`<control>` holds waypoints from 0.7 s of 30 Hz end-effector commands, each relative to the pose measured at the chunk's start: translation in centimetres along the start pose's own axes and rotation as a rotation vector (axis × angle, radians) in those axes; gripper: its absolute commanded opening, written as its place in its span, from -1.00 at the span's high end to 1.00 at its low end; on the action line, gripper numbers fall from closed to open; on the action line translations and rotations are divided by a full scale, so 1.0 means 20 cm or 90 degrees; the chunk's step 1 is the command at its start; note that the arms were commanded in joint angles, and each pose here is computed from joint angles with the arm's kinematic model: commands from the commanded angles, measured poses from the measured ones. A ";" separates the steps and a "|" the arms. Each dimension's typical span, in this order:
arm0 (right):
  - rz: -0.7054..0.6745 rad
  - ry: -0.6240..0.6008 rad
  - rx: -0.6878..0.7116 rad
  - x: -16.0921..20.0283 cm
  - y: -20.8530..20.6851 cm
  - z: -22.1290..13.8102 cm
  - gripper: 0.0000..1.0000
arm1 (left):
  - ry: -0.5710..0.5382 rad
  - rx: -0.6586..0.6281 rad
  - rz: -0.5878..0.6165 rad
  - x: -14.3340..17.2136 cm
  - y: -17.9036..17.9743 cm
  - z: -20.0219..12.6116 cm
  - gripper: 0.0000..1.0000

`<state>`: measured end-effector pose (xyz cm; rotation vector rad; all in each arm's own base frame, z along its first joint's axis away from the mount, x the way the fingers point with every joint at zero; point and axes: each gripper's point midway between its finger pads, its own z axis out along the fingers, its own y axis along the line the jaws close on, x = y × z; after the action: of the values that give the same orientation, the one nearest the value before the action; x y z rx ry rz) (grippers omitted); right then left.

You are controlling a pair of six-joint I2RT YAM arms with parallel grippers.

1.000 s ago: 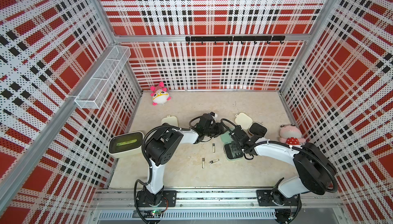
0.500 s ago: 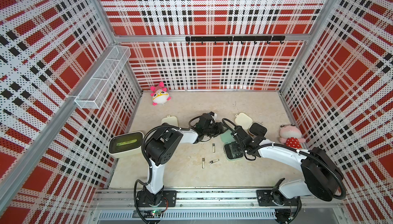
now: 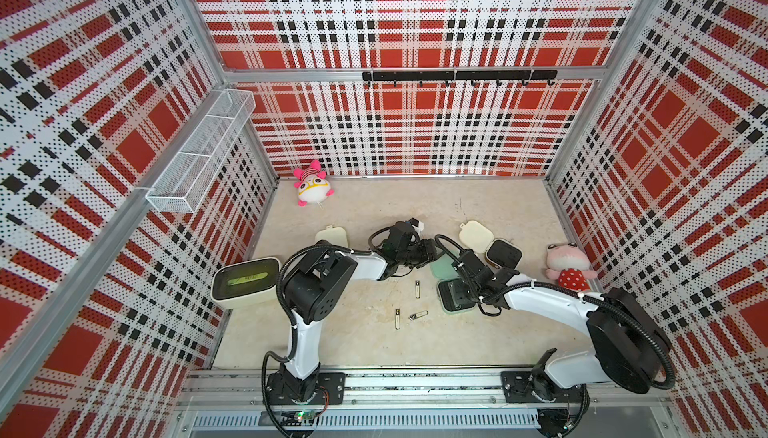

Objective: Organize nail clipper sets
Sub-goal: Adjust the nail clipper in the storage box.

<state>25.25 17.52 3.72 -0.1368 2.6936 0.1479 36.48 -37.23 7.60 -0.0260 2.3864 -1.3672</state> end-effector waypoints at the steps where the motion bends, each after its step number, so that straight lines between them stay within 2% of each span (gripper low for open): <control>1: 0.011 0.005 0.021 0.03 -0.03 0.03 0.80 | -0.002 0.000 0.008 -0.01 0.00 -0.02 -0.17; 11: 0.012 0.015 0.027 0.05 -0.05 0.05 0.81 | -0.007 0.004 0.016 -0.03 -0.03 -0.04 -0.17; 15: 0.015 0.004 0.013 0.02 -0.02 0.03 0.82 | -0.019 0.011 0.032 -0.09 -0.08 -0.08 -0.34; 21: 0.041 -0.032 -0.038 -0.05 0.04 -0.10 0.59 | -0.048 0.017 0.042 -0.23 -0.07 -0.20 -0.45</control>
<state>25.10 17.51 4.09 -0.1023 2.6839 0.1757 38.20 -34.83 9.81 -0.0306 2.3416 -1.3393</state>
